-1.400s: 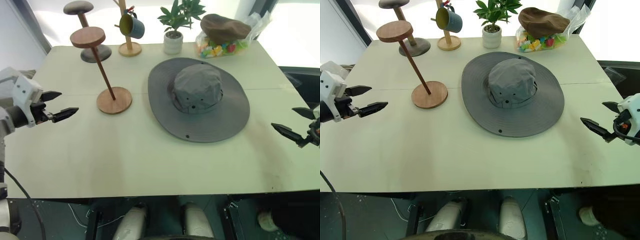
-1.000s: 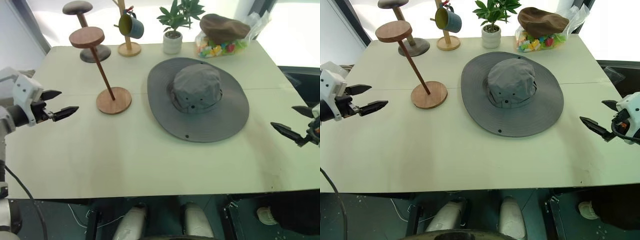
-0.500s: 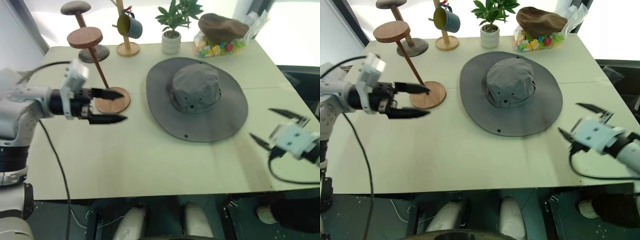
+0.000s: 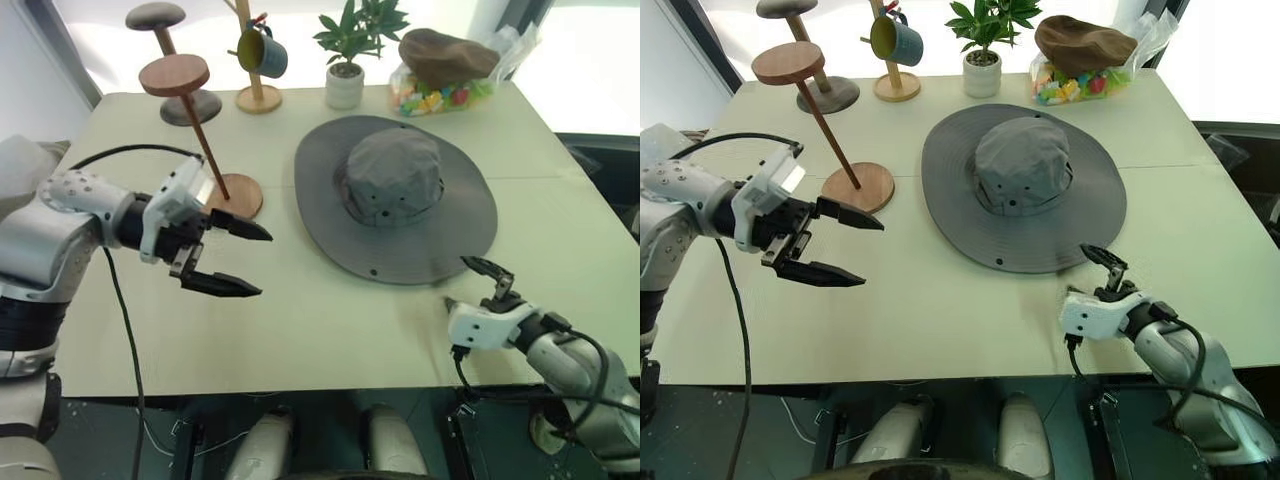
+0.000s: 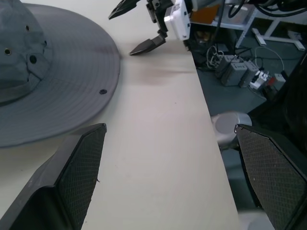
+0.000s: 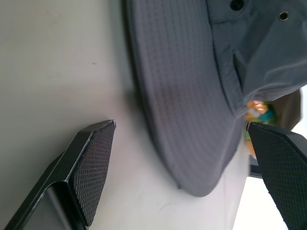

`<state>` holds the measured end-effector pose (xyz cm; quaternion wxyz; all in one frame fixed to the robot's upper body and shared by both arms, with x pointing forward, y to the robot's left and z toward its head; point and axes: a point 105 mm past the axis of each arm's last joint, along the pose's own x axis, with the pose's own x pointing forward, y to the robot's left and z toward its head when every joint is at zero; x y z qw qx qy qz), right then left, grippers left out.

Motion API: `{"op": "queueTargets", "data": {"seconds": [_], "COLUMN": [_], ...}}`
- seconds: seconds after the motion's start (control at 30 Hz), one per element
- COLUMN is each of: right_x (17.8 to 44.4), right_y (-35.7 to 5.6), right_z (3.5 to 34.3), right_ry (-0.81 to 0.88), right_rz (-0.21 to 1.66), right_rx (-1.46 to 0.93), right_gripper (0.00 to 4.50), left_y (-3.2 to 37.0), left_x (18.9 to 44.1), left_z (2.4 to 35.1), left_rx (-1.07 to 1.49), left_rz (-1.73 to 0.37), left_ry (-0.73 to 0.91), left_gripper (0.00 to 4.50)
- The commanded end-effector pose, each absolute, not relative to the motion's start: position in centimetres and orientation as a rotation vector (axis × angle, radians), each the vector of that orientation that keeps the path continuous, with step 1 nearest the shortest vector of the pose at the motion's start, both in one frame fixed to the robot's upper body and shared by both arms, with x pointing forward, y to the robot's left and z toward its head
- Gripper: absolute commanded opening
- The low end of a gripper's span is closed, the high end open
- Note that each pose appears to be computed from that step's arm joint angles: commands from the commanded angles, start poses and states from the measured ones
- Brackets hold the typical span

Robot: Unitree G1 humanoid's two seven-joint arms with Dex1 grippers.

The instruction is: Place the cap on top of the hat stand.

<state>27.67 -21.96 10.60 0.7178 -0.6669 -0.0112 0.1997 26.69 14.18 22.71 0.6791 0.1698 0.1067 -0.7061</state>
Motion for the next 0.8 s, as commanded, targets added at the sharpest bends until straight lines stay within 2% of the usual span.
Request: {"op": "queueTargets", "data": {"seconds": [0.03, 0.27, 0.53, 0.63, 0.8], "right_x": [29.2, 32.6, 35.9, 36.2, 35.8], "right_y": [-22.8, -22.1, -21.1, -20.6, -20.5], "right_z": [8.9, 8.5, 9.6, 9.7, 9.9], "right_ry": [0.020, -0.018, -0.065, -0.073, -0.079], "right_rz": [0.423, 0.406, 0.364, 0.386, 0.397], "right_rx": [-1.506, -1.479, -1.395, -1.355, -1.307], "right_gripper": [4.48, 4.48, 4.48, 3.69, 1.12], "left_y": [14.0, 13.9, 13.9, 13.9, 13.9], "left_x": [26.9, 27.4, 27.8, 27.9, 28.2], "left_z": [23.8, 24.3, 24.7, 24.8, 24.8], "left_rx": [0.409, 0.394, 0.372, 0.369, 0.364], "left_rz": [-1.575, -1.545, -1.508, -1.503, -1.485], "left_ry": [0.186, 0.153, 0.123, 0.117, 0.107], "left_gripper": [4.50, 4.50, 4.50, 4.50, 4.50]}}
